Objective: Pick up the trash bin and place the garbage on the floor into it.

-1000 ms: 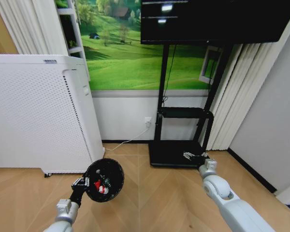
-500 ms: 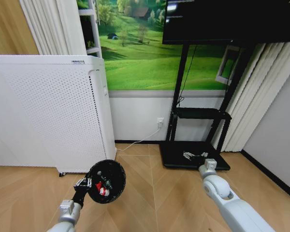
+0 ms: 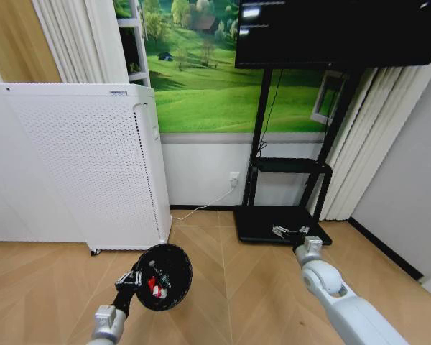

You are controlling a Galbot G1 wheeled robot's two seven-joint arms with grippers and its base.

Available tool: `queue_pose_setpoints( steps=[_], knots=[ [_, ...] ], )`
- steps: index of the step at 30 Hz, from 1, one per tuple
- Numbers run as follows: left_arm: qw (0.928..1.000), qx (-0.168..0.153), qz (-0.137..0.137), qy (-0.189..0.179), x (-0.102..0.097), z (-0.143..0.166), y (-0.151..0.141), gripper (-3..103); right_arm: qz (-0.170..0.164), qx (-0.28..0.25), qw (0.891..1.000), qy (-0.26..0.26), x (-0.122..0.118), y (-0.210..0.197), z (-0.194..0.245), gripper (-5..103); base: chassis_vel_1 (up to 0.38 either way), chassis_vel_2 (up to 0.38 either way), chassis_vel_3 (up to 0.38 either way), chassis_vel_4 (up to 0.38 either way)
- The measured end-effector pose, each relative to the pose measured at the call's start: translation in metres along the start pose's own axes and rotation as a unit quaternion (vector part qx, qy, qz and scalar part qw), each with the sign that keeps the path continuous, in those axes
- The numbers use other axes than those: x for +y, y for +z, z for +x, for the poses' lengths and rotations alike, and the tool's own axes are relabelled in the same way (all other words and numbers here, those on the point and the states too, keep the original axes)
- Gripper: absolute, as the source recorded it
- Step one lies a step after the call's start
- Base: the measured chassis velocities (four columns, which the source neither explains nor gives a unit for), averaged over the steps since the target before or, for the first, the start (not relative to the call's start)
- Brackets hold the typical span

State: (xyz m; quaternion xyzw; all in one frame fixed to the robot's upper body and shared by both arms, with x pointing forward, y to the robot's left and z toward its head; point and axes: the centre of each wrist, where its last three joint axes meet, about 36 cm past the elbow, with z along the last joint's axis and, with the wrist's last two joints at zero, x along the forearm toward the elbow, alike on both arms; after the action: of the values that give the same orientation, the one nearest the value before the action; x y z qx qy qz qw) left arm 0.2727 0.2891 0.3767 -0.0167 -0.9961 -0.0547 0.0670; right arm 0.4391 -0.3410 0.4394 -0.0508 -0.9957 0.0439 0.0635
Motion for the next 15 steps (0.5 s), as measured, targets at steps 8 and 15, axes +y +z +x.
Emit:
queue_pose_setpoints(
  steps=[8,15],
  knots=[
    [0.9992,0.041,-0.003,-0.001,-0.01,0.018,0.026,6,0.0,0.0,1.0,0.0,0.0,0.0,0.0,100,0.068,-0.088,-0.086,0.077],
    [0.9963,0.085,0.008,-0.008,-0.024,0.035,0.059,6,0.0,0.0,1.0,0.0,0.0,0.0,0.0,100,-0.036,0.057,0.048,-0.046]
  ],
)
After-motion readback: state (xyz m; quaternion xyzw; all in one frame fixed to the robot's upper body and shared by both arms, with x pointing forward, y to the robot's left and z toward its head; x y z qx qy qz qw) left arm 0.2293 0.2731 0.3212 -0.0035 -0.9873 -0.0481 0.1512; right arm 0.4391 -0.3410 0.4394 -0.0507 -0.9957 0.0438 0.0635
